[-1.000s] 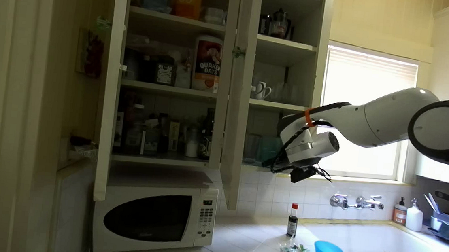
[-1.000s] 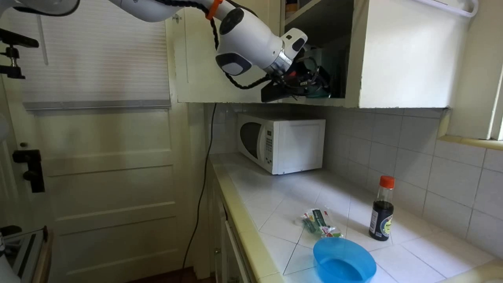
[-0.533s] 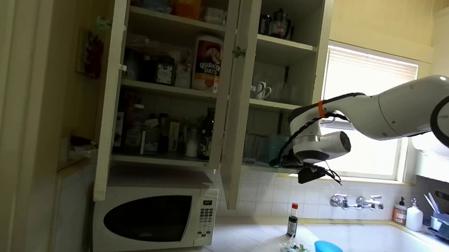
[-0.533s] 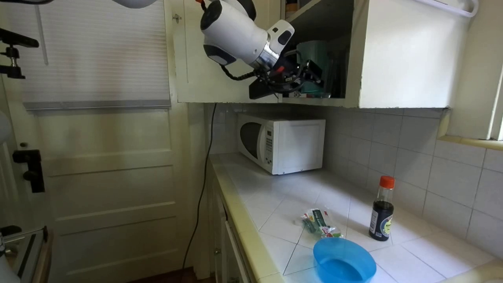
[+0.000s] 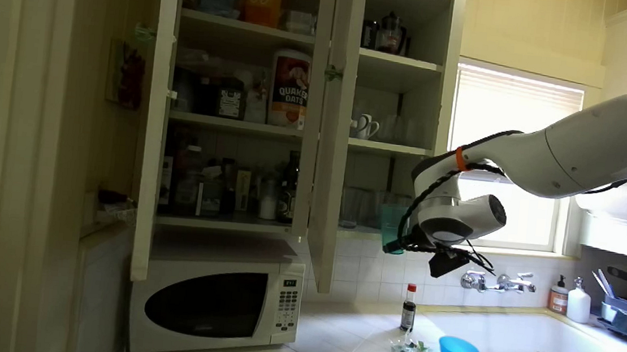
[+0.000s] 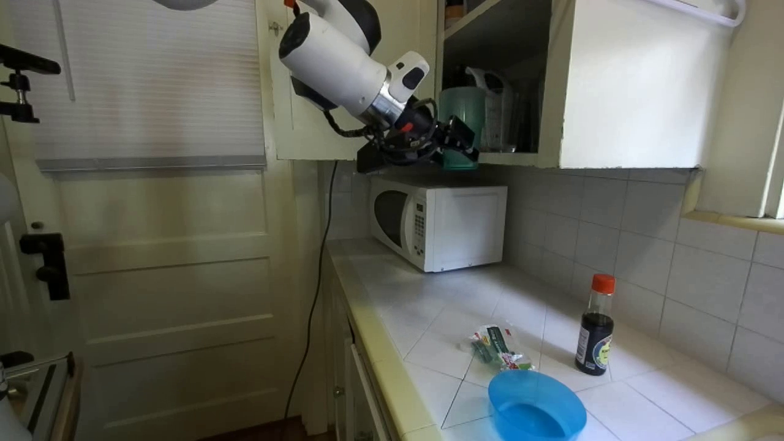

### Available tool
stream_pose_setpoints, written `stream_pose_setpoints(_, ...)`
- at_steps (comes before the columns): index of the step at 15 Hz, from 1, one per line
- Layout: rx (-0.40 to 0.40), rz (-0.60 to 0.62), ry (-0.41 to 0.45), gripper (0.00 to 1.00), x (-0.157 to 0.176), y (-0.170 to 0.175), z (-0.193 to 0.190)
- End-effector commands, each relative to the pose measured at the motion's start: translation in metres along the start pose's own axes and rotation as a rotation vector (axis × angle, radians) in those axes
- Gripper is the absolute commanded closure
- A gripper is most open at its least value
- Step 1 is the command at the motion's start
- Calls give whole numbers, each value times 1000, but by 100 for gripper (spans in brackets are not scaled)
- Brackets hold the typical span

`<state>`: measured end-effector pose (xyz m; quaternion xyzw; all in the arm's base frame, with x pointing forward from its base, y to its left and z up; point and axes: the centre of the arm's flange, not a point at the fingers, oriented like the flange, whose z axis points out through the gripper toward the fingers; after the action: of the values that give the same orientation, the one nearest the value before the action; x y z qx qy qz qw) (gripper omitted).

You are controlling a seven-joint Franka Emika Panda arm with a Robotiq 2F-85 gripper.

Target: Remove the blue cup from the cupboard

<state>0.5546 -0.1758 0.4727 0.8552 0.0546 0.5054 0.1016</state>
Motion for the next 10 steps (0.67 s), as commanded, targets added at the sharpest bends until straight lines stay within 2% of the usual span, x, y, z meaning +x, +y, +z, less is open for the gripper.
stream_pose_setpoints(1,24,-8,-25,47,-44,-23,-19)
stream_pose_setpoints(6,28,46,-57,47,-70,-43,-17)
stream_pose_setpoints(10,-9,137,-55,47,-87,-44,-1)
